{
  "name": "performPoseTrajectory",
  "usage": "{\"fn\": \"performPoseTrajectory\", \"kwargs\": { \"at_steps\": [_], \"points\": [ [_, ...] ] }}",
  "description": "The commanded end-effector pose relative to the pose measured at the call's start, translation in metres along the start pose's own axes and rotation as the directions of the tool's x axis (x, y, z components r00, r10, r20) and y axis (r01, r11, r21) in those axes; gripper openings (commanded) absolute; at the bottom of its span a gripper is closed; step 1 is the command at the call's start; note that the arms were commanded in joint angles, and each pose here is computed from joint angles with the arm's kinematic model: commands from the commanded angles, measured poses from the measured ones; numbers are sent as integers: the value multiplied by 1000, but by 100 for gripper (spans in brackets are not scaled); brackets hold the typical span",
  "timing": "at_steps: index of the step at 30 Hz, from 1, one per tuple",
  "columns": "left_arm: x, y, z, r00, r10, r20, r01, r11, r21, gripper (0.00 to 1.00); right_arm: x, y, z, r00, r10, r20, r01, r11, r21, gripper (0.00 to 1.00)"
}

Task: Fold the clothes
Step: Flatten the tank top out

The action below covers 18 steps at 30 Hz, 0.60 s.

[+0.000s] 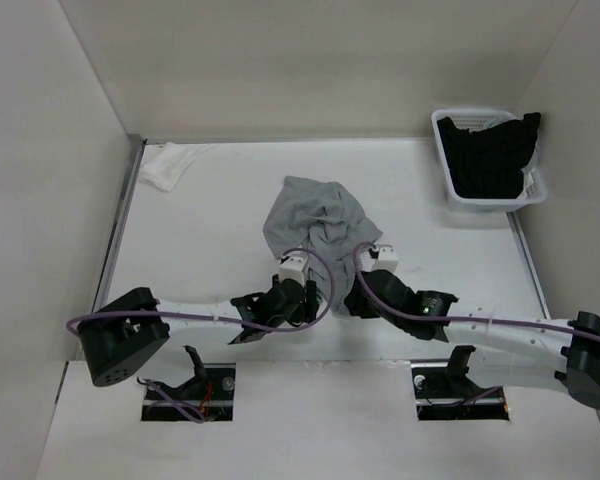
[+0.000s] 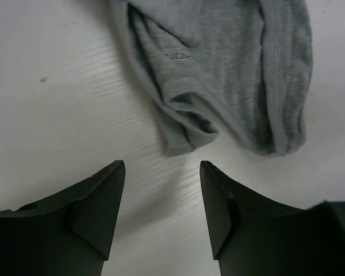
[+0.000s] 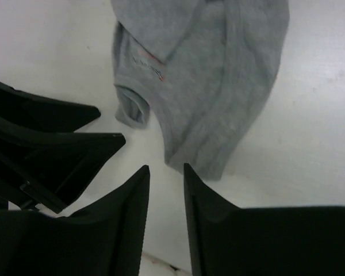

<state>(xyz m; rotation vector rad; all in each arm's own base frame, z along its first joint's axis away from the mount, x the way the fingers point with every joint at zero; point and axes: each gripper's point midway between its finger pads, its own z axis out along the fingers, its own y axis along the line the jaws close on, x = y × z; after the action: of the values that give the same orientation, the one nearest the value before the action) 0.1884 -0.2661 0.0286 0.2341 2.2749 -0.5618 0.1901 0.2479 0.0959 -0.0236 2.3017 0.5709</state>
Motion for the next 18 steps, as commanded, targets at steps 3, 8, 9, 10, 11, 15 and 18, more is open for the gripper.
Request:
{"fn": "performPoseTrajectory", "kwargs": {
  "at_steps": [3, 8, 9, 10, 11, 15, 18],
  "points": [
    [-14, -28, 15, 999, 1, 47, -3, 999, 48, 53, 21, -25, -11, 989, 144, -13, -143, 988, 63, 42],
    [-11, -17, 33, 999, -9, 51, 10, 1000, -4, 46, 41, -29, -1, 984, 161, -73, -156, 985, 68, 49],
    [-10, -16, 35, 999, -12, 52, 13, 1000, -10, 41, 43, -27, 2, 984, 161, -83, -156, 986, 59, 49],
    [-11, -13, 36, 998, -20, 56, 21, 1000, -20, 35, 44, -24, 4, 982, 165, -90, -161, 986, 48, 50],
    [-12, -11, 37, 998, -24, 60, 26, 999, -29, 27, 43, -22, 8, 982, 169, -90, -167, 985, 35, 51],
    [-14, -5, 35, 997, -26, 68, 29, 998, -52, 13, 41, -18, 22, 978, 184, -100, -184, 983, 10, 53],
    [-15, -2, 32, 997, -37, 75, 41, 998, -55, 9, 43, -15, 33, 976, 187, -112, -188, 982, 0, 52]
  ]
}}
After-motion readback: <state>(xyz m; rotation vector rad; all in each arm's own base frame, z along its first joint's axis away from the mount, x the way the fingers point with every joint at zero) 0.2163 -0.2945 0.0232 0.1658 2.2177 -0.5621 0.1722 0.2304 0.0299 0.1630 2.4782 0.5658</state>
